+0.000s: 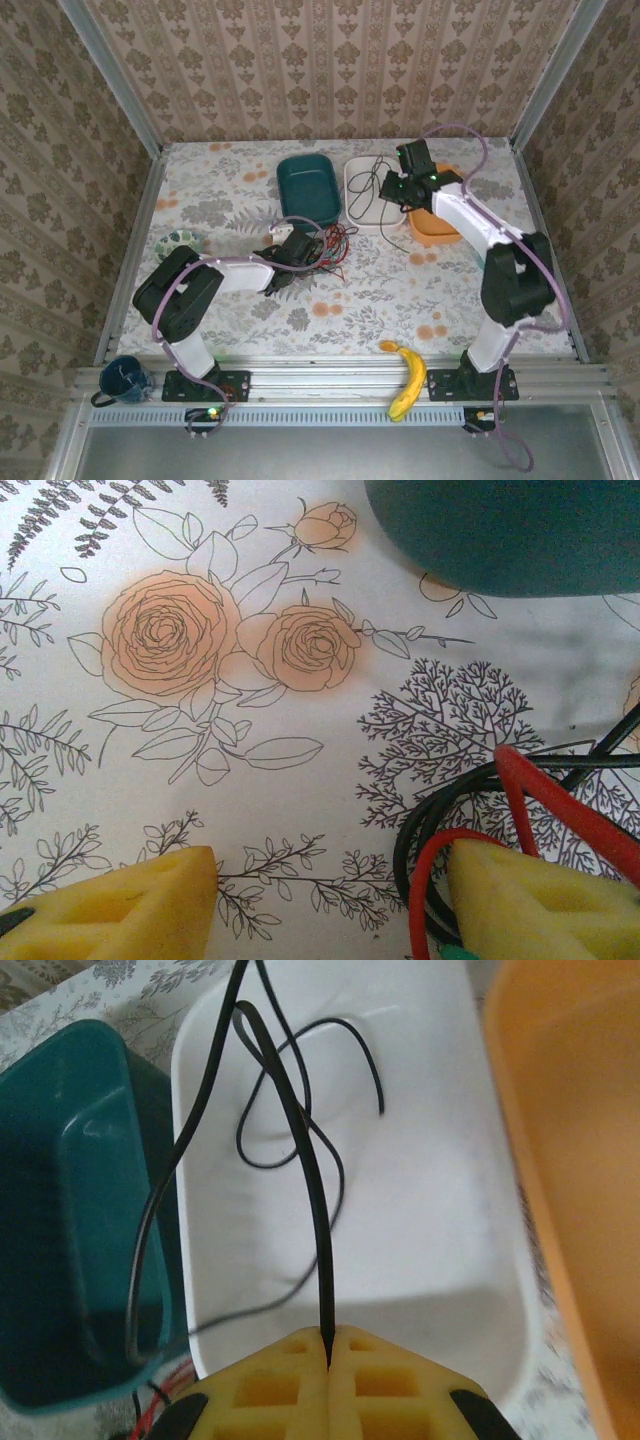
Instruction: Untangle the cables
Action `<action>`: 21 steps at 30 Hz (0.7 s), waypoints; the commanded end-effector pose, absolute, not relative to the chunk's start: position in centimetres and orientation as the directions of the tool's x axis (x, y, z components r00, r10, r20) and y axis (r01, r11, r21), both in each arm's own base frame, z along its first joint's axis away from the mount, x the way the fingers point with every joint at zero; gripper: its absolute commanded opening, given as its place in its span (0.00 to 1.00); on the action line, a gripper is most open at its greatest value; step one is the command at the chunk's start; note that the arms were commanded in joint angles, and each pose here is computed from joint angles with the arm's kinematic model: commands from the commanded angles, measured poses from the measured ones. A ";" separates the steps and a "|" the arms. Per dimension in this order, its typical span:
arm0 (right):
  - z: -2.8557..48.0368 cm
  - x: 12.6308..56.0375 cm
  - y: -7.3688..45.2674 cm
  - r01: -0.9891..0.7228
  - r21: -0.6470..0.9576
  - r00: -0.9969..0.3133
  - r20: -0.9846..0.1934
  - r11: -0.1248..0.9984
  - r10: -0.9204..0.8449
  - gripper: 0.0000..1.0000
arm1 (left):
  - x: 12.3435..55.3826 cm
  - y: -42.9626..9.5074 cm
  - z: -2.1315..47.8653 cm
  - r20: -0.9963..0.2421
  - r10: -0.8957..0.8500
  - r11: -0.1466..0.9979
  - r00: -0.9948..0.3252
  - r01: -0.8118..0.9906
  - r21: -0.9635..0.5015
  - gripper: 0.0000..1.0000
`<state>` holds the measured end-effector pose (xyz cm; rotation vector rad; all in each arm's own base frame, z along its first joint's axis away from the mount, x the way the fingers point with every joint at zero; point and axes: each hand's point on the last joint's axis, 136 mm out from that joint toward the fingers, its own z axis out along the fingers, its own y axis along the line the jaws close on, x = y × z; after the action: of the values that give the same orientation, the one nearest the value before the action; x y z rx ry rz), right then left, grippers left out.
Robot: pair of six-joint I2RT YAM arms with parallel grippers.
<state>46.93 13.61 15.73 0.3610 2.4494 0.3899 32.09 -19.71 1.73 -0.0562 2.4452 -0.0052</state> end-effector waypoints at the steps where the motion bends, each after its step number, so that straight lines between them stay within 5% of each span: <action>1: 13.8 48.9 13.8 0.159 0.338 -0.806 -0.499 0.928 0.320 0.00 | 26.3 -13.9 -3.3 -0.411 0.124 0.970 -0.903 0.022 0.244 0.63; 12: 11.8 55.8 13.0 0.240 0.372 -0.772 -0.487 0.897 0.408 0.00 | 26.3 -13.8 -3.0 -0.402 0.124 0.968 -0.907 0.021 0.249 0.63; 21: 9.3 56.7 11.9 0.333 0.371 -0.750 -0.453 0.867 0.482 0.00 | 26.1 -13.8 -2.9 -0.399 0.121 0.967 -0.909 0.017 0.256 0.63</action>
<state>56.90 11.93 11.05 0.5387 2.4525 0.3917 31.78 -19.36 1.78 -0.0516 2.4571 0.0153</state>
